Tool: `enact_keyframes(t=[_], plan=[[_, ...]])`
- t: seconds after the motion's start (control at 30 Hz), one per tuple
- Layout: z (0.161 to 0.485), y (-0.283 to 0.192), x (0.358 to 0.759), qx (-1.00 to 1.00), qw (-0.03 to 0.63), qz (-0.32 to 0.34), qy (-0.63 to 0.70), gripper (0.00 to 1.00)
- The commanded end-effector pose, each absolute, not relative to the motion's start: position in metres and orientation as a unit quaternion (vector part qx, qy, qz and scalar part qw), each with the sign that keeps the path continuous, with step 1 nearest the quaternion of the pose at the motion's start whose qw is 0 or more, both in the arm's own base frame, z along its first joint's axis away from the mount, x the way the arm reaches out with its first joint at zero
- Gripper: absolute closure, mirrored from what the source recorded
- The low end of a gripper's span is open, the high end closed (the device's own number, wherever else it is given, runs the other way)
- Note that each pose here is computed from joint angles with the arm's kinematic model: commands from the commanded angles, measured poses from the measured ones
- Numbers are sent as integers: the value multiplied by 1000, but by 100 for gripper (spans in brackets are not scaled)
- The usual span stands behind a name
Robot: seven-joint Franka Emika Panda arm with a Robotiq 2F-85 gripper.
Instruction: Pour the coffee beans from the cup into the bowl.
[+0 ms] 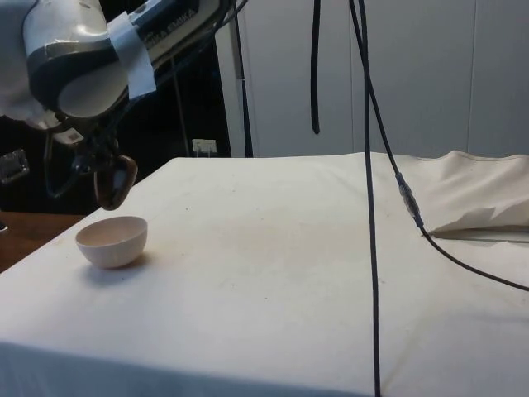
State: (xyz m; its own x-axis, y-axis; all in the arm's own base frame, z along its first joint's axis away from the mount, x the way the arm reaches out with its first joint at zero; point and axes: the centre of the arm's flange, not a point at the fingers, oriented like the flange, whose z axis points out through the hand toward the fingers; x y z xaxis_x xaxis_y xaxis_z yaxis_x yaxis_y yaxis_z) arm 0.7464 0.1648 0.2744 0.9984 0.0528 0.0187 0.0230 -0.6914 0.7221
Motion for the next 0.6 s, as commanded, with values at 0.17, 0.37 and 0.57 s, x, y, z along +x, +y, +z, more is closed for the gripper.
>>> enact_keyframes(t=[0.17,0.37,0.57], plan=[[268,179,743,913,407,18,25,99],[262,184,741,905,424,17,34,99],[258,190,739,897,439,18,43,99]])
